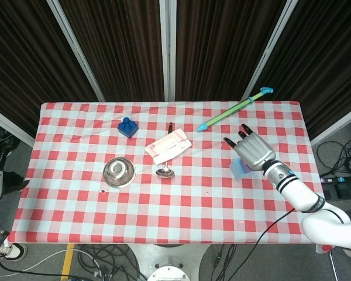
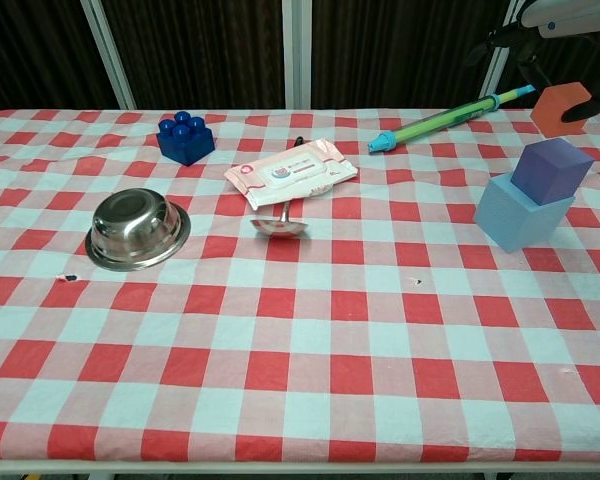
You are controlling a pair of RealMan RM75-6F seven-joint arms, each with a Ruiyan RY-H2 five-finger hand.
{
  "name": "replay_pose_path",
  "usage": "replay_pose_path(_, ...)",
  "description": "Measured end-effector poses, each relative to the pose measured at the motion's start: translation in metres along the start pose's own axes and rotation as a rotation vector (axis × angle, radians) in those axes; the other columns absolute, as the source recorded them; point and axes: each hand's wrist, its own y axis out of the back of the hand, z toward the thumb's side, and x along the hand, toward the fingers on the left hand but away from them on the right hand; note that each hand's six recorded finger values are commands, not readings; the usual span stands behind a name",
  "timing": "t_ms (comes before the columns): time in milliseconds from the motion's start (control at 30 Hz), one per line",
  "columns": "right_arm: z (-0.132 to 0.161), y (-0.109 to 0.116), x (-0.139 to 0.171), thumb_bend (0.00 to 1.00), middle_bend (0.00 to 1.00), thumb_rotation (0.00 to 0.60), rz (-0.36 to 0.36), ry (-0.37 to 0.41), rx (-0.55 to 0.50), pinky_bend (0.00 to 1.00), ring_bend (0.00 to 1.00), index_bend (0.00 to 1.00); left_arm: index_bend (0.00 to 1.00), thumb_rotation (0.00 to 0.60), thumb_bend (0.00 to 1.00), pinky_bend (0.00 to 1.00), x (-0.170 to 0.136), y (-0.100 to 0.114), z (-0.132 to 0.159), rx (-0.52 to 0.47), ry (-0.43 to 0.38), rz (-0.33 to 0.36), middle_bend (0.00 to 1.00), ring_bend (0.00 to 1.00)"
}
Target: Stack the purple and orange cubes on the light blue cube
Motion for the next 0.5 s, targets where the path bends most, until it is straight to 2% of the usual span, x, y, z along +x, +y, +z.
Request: replay_pose_path(500,-0.011,-0.006,0.001,0.18,0.48,0.600,-0.045,0.048,-0.029,0.07,0.16,0.08,0.21,0.600,0.06,0.31,0.002,-0.007,-0.007,0.021,0.029,-0.018,0.19,0.17)
